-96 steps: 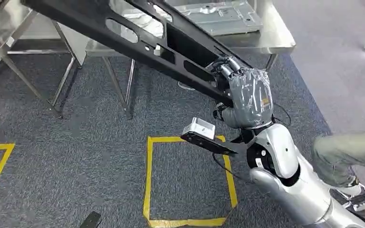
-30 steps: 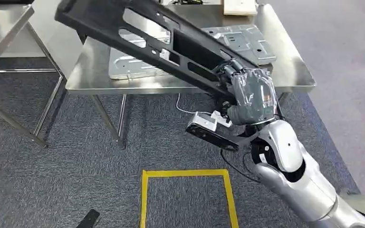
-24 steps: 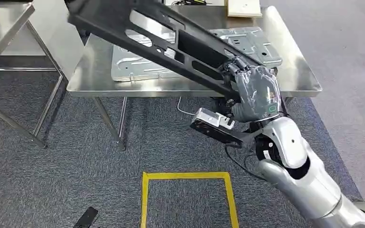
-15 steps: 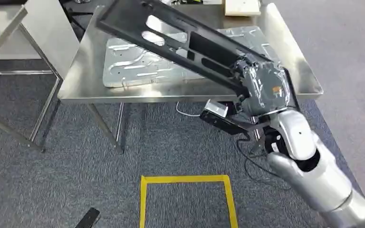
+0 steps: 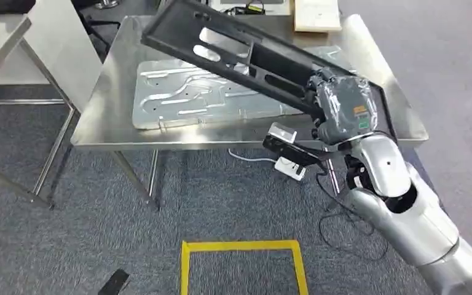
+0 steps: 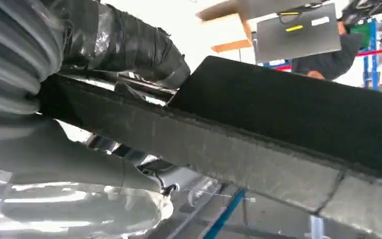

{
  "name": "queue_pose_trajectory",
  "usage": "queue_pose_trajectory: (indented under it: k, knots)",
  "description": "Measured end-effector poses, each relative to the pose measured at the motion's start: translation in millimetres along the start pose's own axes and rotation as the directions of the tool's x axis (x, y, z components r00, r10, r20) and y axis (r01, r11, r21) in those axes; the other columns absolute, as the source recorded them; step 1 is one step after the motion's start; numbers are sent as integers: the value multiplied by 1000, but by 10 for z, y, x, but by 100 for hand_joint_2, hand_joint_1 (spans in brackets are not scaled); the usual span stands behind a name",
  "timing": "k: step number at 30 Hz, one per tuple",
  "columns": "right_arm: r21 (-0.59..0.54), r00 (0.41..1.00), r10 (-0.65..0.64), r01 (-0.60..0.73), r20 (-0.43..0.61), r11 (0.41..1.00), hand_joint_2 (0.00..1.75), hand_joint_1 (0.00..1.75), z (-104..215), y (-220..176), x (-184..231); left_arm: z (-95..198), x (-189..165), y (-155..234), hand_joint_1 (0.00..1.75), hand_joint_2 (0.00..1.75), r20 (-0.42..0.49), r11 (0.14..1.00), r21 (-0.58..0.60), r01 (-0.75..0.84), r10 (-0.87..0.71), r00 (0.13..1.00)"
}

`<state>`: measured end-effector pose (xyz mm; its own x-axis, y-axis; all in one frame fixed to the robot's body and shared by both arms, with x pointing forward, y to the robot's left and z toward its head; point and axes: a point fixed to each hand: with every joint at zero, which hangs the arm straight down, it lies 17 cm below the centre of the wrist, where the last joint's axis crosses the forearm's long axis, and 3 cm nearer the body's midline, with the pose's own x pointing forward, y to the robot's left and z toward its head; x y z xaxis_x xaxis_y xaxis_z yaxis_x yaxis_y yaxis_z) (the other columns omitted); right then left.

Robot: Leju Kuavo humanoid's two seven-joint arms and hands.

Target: Take the parts from the cabinet and place them on the table.

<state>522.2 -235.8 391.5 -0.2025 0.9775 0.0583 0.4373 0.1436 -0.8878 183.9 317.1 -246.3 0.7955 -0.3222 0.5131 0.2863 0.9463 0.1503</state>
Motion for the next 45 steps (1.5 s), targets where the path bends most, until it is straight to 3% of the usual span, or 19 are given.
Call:
queue_pose_trajectory:
  k: [18,25,45]
  knots:
    - [50,968,210,-219,136,975,175,175,-124,368,223,-42,127,14,0,175,6,1000,-2,2,-2,1000]
    - [89,939,266,-291,220,953,175,175,-18,657,415,-29,82,-9,0,175,-1,1000,-5,0,0,1000]
    - [274,923,322,-372,212,887,175,175,520,1353,-156,24,-118,-10,0,175,-34,1000,3,-10,10,999]
